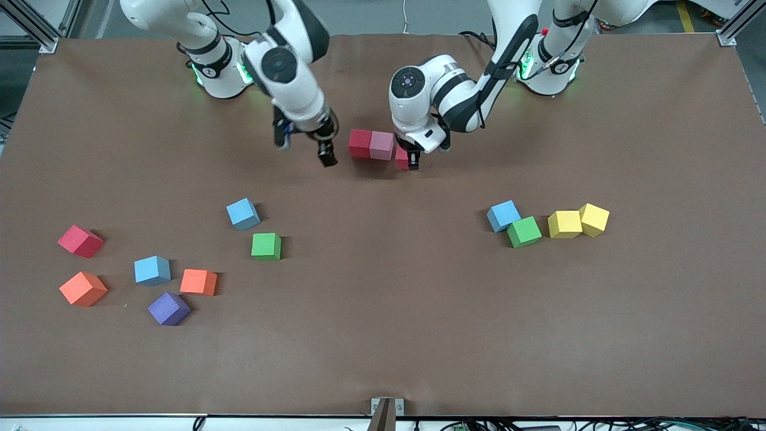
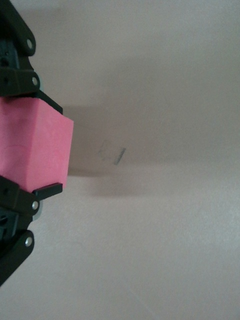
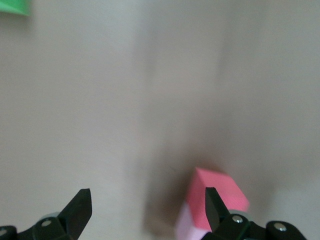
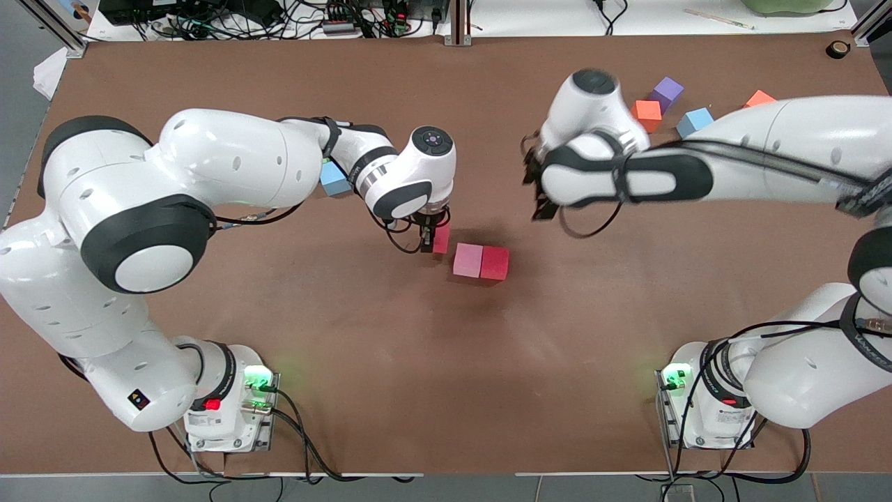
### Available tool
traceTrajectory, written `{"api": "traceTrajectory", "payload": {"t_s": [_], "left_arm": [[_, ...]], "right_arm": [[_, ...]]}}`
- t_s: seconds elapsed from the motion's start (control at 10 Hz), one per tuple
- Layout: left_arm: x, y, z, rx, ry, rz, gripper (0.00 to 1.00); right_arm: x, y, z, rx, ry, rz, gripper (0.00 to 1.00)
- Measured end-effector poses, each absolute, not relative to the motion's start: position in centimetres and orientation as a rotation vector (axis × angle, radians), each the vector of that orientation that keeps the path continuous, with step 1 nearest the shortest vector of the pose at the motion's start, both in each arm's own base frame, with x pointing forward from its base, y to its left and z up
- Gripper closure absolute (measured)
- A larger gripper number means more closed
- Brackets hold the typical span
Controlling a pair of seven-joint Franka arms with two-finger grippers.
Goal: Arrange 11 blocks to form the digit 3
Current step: 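Reach and grasp the green cube with the right gripper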
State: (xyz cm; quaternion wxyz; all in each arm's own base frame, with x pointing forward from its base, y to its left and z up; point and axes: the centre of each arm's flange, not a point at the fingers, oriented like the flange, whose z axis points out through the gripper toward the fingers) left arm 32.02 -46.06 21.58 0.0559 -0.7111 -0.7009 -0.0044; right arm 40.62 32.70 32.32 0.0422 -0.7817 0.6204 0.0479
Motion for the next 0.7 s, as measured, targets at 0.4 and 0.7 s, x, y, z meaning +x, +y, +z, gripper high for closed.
{"api": "traceTrajectory", "payload": {"t_s": [0.4,0.7], "left_arm": [[30.6,-44.8,19.5,-2.087,-2.183,-0.014,0.41],[29.4,-45.1,19.0,-2.082,-2.227,-0.003,0.41]], "right_arm": [[49.3,25.7,35.4,-2.802,1.192,-0.145,0.0],[54.4,21.5,33.8,-2.972,0.748,-0.199,0.0]]}}
